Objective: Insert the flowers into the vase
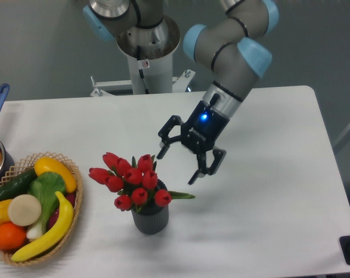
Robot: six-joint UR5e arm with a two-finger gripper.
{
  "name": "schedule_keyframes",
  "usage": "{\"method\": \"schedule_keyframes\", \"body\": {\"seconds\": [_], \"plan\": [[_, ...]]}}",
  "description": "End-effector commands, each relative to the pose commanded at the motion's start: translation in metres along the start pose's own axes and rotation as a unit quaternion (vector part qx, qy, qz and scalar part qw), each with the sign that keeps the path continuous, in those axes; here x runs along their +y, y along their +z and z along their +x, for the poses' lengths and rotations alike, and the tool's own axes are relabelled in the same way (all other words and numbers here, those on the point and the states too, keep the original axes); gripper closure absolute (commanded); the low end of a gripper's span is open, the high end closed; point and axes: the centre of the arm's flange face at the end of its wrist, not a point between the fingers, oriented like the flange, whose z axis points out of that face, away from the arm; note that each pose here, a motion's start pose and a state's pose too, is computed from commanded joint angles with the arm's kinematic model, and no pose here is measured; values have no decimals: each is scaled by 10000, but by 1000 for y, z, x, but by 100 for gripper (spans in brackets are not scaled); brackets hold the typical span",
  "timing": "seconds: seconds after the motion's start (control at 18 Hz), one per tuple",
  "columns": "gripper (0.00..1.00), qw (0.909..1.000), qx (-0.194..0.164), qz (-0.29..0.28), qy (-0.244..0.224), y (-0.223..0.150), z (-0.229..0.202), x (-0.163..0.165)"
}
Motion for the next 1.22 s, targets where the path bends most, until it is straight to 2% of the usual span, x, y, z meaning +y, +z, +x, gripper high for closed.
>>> {"method": "schedule_keyframes", "body": {"seconds": [0.17,0.33,0.5,0.61,0.67,0.83,1.22], "plan": [[0,9927,-547,-1076,3,-28,-15,20],[0,9838,-974,-1488,-245,-70,-27,44],[0,9667,-1271,-2158,-527,-105,-31,74],[0,9541,-1437,-2572,-536,-130,-26,69],[0,9505,-1407,-2724,-511,-141,-24,70],[0,9501,-987,-2959,-80,-175,-18,81],[0,9449,-420,-3188,623,-234,-12,115]]}}
